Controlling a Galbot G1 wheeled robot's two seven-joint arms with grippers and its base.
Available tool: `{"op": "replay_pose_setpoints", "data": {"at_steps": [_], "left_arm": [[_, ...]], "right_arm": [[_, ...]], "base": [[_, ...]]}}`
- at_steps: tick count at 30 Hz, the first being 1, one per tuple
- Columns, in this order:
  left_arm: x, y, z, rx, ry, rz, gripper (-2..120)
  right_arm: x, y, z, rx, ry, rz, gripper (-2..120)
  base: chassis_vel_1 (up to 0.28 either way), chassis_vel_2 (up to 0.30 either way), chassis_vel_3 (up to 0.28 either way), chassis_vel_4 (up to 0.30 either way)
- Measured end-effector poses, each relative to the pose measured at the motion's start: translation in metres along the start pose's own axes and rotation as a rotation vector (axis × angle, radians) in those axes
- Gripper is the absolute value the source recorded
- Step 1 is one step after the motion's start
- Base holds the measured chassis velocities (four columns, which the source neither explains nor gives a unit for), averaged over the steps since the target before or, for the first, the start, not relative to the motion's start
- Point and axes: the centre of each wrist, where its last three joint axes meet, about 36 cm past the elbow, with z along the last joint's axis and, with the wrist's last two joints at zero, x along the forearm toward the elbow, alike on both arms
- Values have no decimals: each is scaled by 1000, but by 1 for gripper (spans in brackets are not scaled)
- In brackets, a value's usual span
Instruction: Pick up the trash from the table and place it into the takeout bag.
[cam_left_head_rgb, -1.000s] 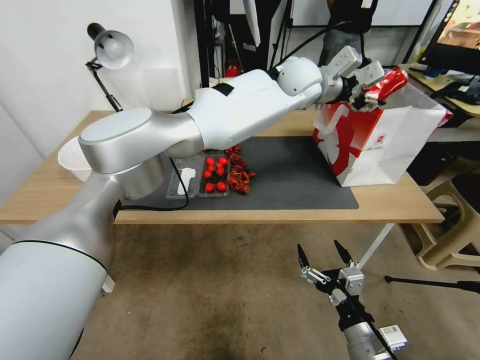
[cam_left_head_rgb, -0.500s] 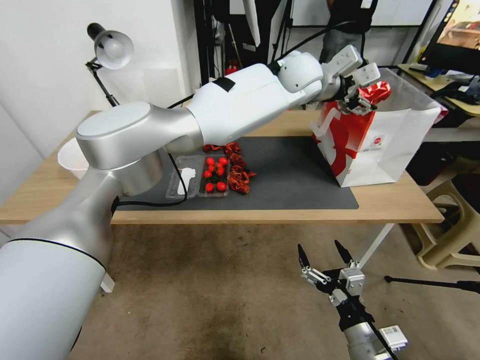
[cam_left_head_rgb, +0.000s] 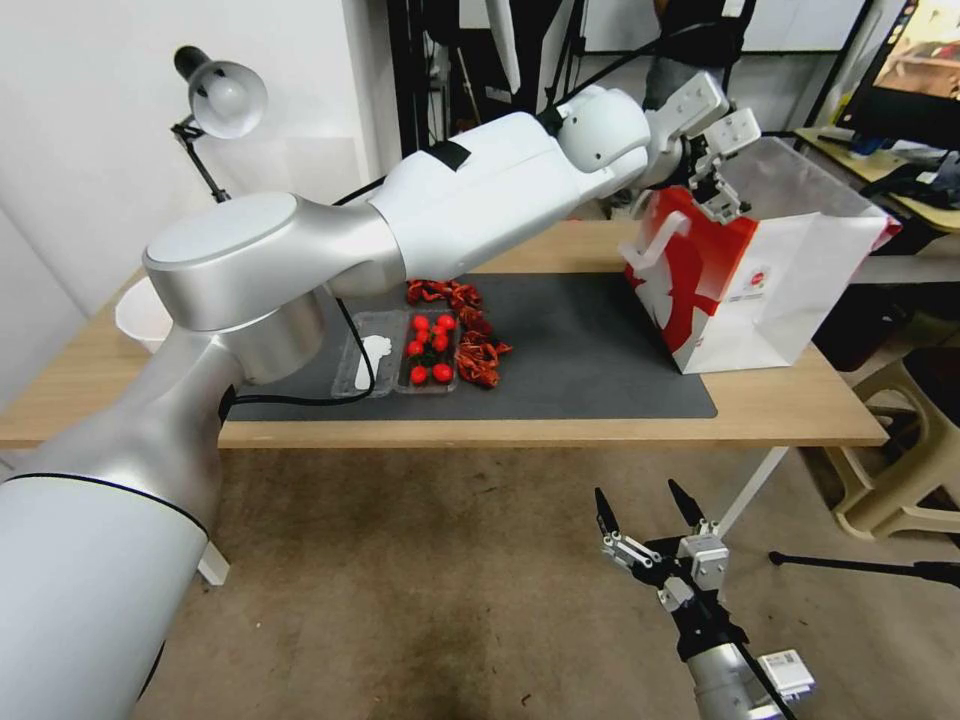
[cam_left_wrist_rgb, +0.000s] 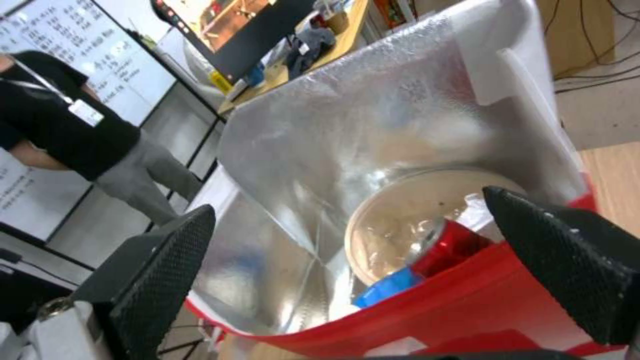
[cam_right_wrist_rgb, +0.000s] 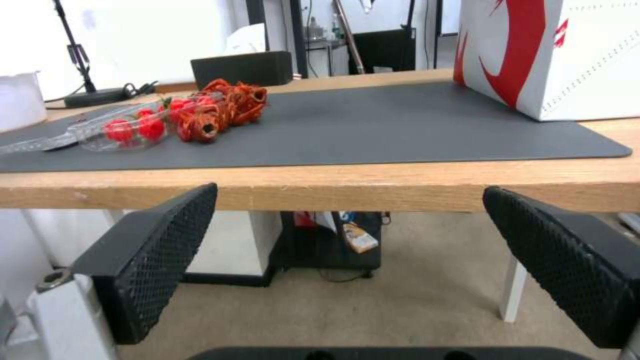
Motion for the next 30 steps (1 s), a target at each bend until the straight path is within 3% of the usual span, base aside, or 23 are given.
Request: {"op": "replay_pose_setpoints", "data": {"at_steps": [9,14,19,21,22,25,30], "left_arm": [[-1,-20,-7,68,-40,4,100],[8,-35,-18,144,-111,-22,100],[40,-21,5,194,-126,-65,100],[68,-12,31,226,-119,-103,100],[68,-12,31,226,-119,-103,100],[103,-15,67,271,-118,-141,100],[115,-20,81,293,-127,-155,100]], "right_arm": [[0,0,-1,-1,-2,-1,100],[-1,-1,-1,0,-3,-3,100],[-1,-2,-2,0,-4,-6,100],[-2,-2,-3,-1,-6,-8,100],[-2,-2,-3,-1,-6,-8,100],[-3,-3,-4,2,-6,-12,100],[-3,-3,-5,3,-6,-13,100]], "base": [[0,0,0,0],[0,0,0,0],[0,0,0,0],[0,0,0,0],[0,0,0,0],[0,0,0,0],[0,0,0,0]]}}
